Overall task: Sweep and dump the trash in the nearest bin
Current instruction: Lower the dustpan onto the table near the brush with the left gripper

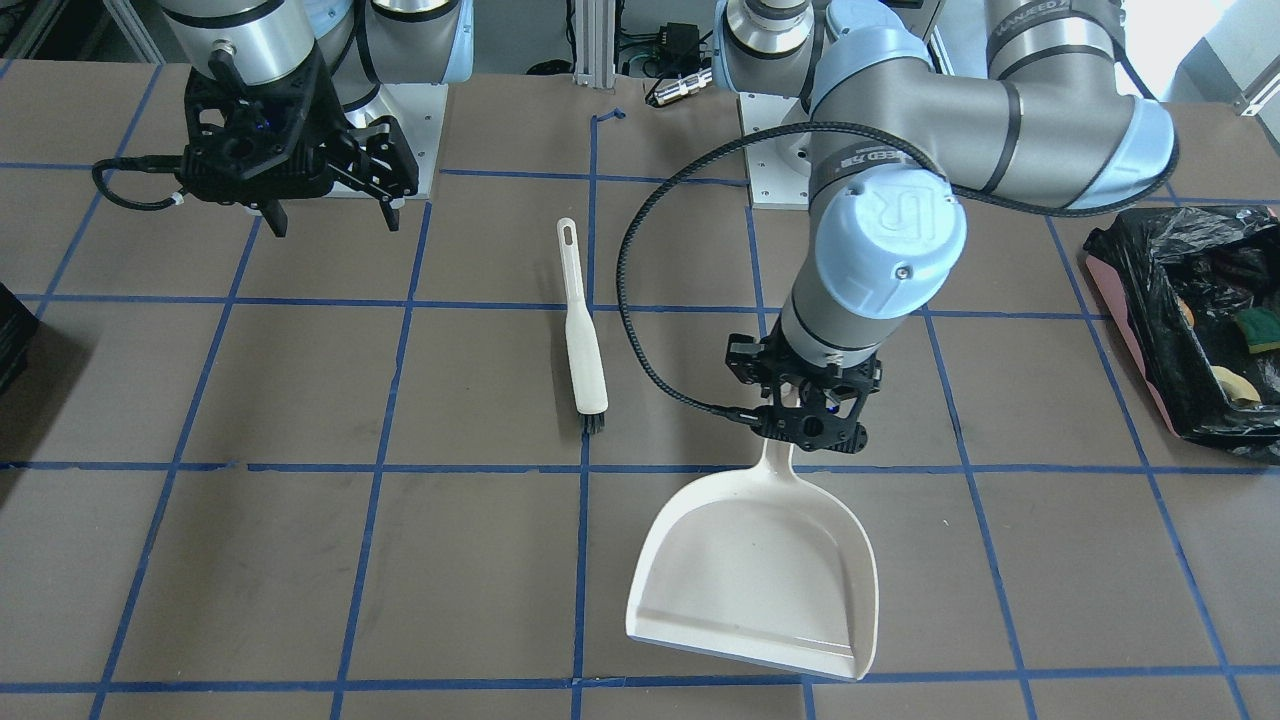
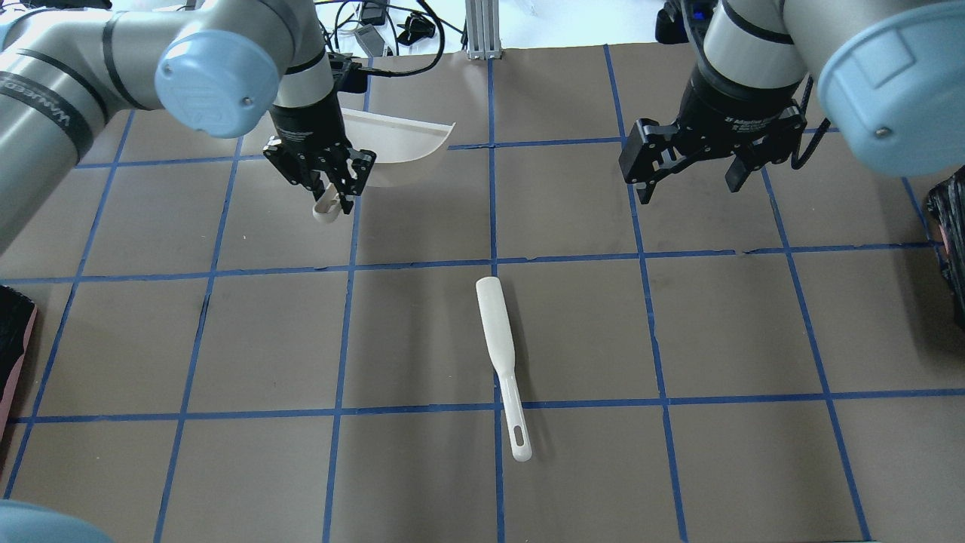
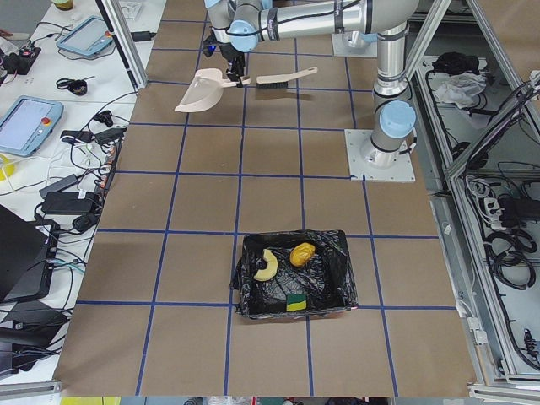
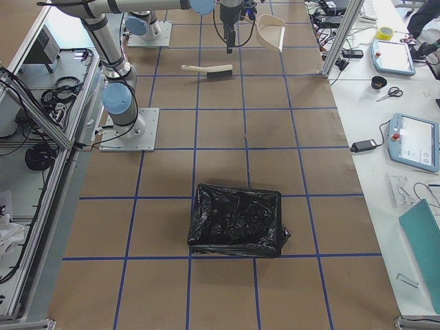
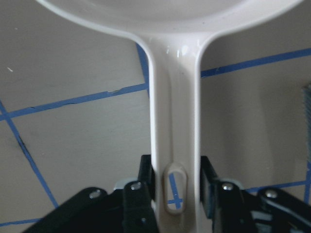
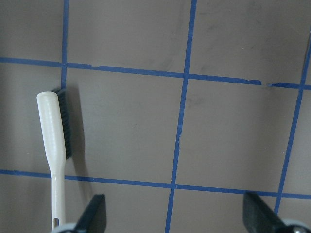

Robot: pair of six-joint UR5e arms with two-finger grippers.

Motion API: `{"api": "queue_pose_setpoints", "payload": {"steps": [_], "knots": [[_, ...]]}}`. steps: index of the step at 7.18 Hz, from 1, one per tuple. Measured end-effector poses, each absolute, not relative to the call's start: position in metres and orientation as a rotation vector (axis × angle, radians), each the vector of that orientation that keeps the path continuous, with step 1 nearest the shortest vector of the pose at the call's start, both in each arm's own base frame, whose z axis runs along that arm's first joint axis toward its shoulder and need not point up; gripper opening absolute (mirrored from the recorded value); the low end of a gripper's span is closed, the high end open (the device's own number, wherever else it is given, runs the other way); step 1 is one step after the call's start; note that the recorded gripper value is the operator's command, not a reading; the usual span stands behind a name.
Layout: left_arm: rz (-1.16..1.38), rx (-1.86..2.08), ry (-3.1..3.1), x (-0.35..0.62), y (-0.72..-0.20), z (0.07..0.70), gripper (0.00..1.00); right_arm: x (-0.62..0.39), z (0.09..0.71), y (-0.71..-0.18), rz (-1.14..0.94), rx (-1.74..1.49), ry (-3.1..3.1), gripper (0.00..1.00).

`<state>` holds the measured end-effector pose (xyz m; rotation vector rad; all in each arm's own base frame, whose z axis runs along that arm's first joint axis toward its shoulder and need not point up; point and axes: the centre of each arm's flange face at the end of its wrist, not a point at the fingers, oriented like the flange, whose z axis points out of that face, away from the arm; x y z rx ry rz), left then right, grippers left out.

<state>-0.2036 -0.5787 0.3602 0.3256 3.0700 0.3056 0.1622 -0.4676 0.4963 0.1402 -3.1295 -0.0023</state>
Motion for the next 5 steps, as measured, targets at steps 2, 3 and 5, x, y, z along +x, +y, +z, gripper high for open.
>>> {"api": "queue_pose_setpoints", "payload": {"steps": [2,3,5], "knots": [[0.303,0.340,3.081,-0.254,-0.569,0.346,0.00,0.156,0.495,-0.470,0.005,0.120,-3.127,1.00],[0.278,0.335,3.101,-0.270,-0.571,0.337,0.00,0.156,0.494,-0.470,0.003,0.118,-3.130,1.00],[0.233,0.337,3.137,-0.298,-0.578,0.316,0.00,0.157,0.494,-0.470,0.005,0.118,-3.139,1.00]]}}
